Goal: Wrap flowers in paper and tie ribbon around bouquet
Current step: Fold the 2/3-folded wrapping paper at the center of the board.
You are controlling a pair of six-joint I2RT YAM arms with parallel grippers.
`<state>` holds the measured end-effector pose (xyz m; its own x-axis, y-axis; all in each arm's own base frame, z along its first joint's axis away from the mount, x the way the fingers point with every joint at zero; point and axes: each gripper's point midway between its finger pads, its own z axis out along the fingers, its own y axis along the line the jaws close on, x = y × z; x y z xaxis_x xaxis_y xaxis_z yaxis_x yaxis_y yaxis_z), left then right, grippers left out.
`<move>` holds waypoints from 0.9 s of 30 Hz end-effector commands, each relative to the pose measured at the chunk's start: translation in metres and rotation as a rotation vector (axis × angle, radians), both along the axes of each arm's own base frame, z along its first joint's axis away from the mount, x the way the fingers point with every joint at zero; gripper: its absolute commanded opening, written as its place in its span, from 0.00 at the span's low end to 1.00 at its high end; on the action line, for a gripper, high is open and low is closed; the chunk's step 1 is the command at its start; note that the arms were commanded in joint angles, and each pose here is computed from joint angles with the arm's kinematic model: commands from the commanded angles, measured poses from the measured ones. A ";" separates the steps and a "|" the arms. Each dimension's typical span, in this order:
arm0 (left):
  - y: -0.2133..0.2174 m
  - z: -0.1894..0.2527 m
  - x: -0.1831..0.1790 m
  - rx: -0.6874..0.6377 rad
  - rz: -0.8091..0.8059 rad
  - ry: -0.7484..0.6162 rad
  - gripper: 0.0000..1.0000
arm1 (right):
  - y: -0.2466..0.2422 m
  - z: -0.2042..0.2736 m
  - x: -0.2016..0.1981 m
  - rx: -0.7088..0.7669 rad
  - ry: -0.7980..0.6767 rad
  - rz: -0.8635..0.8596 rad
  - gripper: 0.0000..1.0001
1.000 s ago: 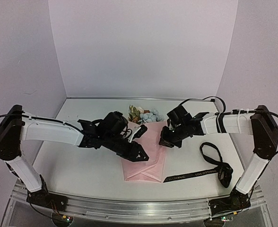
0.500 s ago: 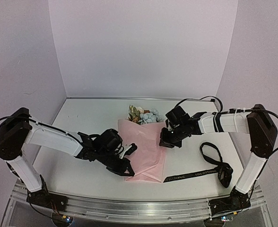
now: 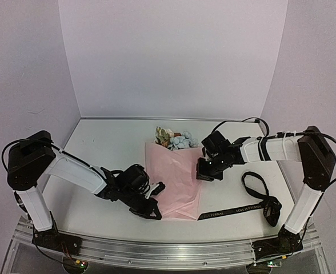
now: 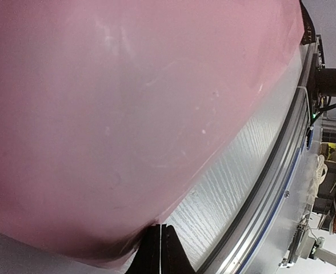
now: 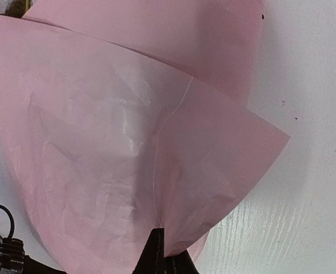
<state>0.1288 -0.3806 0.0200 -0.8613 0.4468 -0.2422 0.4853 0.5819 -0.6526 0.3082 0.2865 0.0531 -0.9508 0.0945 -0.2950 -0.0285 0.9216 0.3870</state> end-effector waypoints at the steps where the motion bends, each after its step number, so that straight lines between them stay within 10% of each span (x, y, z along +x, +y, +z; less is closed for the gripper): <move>1: -0.005 -0.003 0.001 -0.031 0.003 0.009 0.03 | -0.001 0.021 0.005 0.008 -0.040 0.007 0.00; 12: -0.007 -0.006 0.000 -0.039 -0.009 0.020 0.02 | -0.013 0.055 -0.034 0.014 0.002 0.043 0.26; 27: -0.010 -0.006 -0.003 -0.048 -0.033 0.031 0.01 | 0.096 0.055 -0.061 0.214 0.070 0.141 0.14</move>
